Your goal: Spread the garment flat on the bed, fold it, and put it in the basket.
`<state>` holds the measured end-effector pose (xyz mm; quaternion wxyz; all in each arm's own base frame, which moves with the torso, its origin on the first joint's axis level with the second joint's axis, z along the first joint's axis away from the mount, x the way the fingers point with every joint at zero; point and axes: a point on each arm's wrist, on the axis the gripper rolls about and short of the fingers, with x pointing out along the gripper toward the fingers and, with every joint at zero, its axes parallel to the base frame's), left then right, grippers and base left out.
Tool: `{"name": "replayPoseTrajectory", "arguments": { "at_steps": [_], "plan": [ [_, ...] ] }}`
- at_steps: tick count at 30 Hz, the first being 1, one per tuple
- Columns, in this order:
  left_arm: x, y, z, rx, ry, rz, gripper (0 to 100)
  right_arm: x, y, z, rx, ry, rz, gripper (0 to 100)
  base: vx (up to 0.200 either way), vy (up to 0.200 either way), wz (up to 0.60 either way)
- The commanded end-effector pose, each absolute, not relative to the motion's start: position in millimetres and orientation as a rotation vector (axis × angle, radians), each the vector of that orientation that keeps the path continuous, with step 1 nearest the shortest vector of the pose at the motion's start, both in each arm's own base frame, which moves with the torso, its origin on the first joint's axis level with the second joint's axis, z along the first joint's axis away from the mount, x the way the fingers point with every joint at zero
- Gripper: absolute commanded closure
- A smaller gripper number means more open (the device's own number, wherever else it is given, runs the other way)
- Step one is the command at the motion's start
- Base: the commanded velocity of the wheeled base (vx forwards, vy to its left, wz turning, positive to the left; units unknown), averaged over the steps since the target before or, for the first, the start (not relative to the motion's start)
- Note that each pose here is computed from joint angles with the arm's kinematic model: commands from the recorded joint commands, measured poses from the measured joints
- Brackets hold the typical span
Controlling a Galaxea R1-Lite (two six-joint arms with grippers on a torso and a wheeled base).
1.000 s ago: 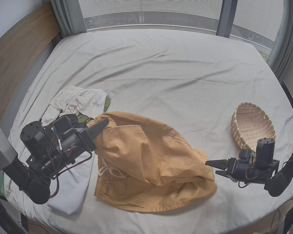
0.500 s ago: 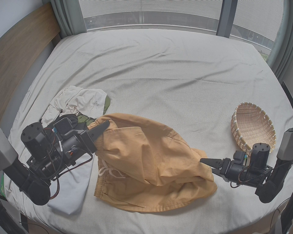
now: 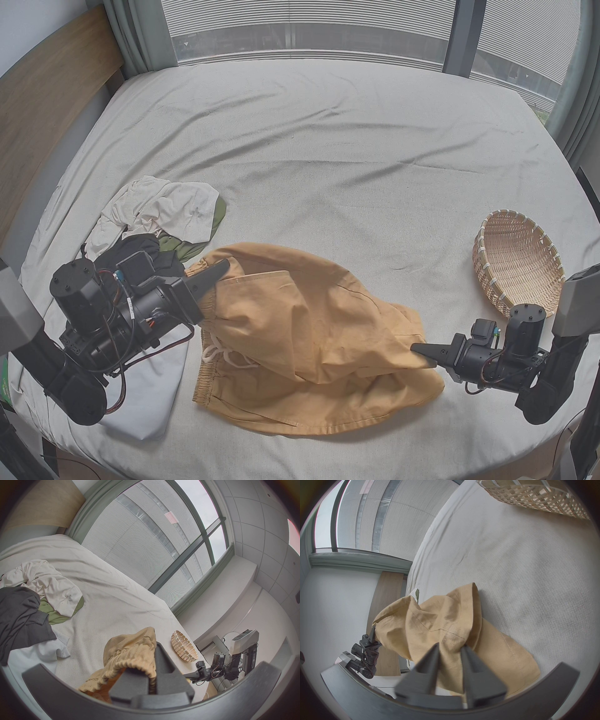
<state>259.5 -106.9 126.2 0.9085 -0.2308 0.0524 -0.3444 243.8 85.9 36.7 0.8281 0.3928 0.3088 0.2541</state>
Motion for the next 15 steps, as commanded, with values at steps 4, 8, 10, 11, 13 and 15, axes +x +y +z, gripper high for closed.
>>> {"name": "replayPoseTrajectory", "arguments": {
  "at_steps": [4, 8, 10, 11, 13, 15],
  "plan": [
    [258.1, -107.3, 120.9, -0.478, 0.133, -0.708, 100, 238.8, 83.4, 63.2, 0.828, 0.556, 0.585, 100, 0.000, 0.000, 0.00],
    [252.4, -109.2, 117.1, -0.478, 0.159, -0.719, 100, 233.8, 82.7, 72.6, 0.822, 0.526, 0.606, 100, 0.000, 0.000, 0.00],
    [250.4, -108.4, 114.2, -0.478, 0.175, -0.717, 100, 230.2, 82.7, 72.6, 0.818, 0.532, 0.608, 100, 0.000, 0.000, 0.00],
    [250.4, -108.4, 114.2, -0.478, 0.175, -0.717, 100, 230.2, 82.7, 72.6, 0.818, 0.532, 0.608, 100, 0.000, 0.000, 0.00],
    [249.9, -108.5, 107.4, -0.476, 0.207, -0.721, 100, 221.5, 84.6, 68.2, 0.772, 0.557, 0.620, 100, 0.000, 0.000, 0.00],
    [253.4, -108.1, 103.4, -0.474, 0.217, -0.712, 100, 215.3, 84.8, 63.4, 0.731, 0.578, 0.624, 100, 0.000, 0.000, 0.00]
  ]
}}
